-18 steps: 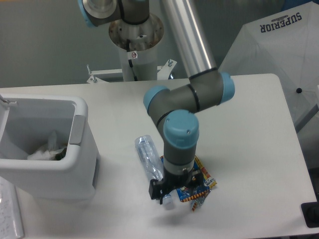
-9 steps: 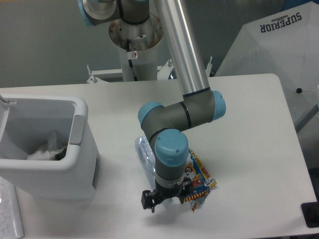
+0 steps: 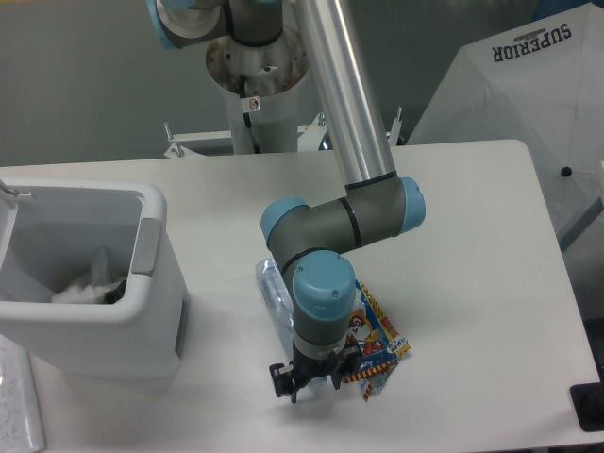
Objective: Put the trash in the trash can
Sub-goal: 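Close the gripper around the clear plastic bottle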
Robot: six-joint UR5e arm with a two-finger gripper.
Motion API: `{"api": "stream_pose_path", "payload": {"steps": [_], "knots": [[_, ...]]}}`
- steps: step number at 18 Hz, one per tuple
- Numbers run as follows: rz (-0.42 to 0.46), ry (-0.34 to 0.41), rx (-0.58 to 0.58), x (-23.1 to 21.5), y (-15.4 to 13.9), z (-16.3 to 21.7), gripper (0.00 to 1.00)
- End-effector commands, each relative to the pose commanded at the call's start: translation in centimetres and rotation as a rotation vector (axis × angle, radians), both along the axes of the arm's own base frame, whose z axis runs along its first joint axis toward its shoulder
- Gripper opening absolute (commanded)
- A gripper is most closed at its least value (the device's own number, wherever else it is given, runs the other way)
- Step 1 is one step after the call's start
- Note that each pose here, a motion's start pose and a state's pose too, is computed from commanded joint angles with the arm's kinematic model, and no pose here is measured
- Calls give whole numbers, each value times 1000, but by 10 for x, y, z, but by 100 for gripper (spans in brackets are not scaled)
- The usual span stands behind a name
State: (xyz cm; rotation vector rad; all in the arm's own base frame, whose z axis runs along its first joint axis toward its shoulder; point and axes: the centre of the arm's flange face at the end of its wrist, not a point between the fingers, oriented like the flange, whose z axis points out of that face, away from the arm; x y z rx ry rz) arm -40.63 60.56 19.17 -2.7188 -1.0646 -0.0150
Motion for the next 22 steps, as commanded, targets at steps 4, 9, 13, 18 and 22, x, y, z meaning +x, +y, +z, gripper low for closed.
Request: {"api": "stream_pose_path", "payload": {"steps": [4,9,13,18,22], "knots": [[0,-1,-1,0,0,-1,44],[1,0,0,0,0,1,34],[1,8,15,-2,3,9,29],[-2,38,49,-10,6,33,28],[3,93,106,-16,0,85,28]]}}
